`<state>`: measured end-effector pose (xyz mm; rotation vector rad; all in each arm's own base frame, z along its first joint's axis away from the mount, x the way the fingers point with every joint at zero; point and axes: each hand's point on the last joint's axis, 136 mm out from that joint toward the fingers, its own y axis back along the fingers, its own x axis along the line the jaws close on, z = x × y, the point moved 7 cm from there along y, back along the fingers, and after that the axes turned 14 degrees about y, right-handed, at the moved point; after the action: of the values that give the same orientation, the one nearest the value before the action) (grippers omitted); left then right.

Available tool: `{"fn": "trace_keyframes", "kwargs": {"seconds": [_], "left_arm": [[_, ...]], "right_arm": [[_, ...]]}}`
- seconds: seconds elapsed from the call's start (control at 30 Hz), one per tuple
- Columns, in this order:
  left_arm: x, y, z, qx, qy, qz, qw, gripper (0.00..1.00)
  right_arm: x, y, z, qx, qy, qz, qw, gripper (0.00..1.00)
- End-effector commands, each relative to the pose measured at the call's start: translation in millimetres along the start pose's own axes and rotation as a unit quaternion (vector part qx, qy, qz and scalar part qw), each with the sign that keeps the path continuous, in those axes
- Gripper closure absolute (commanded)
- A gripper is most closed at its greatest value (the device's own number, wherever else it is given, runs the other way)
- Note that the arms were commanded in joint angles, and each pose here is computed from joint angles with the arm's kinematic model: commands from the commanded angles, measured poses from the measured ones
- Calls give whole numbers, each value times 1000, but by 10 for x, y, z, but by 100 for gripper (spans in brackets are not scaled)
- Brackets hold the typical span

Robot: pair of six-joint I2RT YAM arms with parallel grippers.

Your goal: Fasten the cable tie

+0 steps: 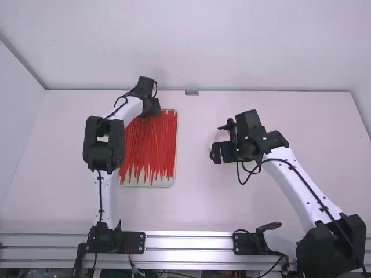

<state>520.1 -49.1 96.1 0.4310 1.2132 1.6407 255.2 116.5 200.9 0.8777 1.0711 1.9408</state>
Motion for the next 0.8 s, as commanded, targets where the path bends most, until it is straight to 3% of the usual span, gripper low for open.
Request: {"fn": "trace_keyframes", "kwargs": {"seconds": [0.0, 0.4, 0.6, 0.77], "left_arm": [[-128, 601, 355, -60, 6, -27, 998, 98], [-115, 2255, 396, -123, -2, -64, 990, 98], [51, 3071, 174, -170, -5, -98, 980, 98], [290, 3465, -75, -214, 5, -109, 971, 98]], "right_arm": [[29, 121, 105, -29, 6, 3, 1000, 0], [108, 312, 401, -94, 41, 22, 994, 0], [217, 527, 623, -144, 74, 49, 986, 0], [306, 632, 743, -171, 96, 55, 979, 0]]}}
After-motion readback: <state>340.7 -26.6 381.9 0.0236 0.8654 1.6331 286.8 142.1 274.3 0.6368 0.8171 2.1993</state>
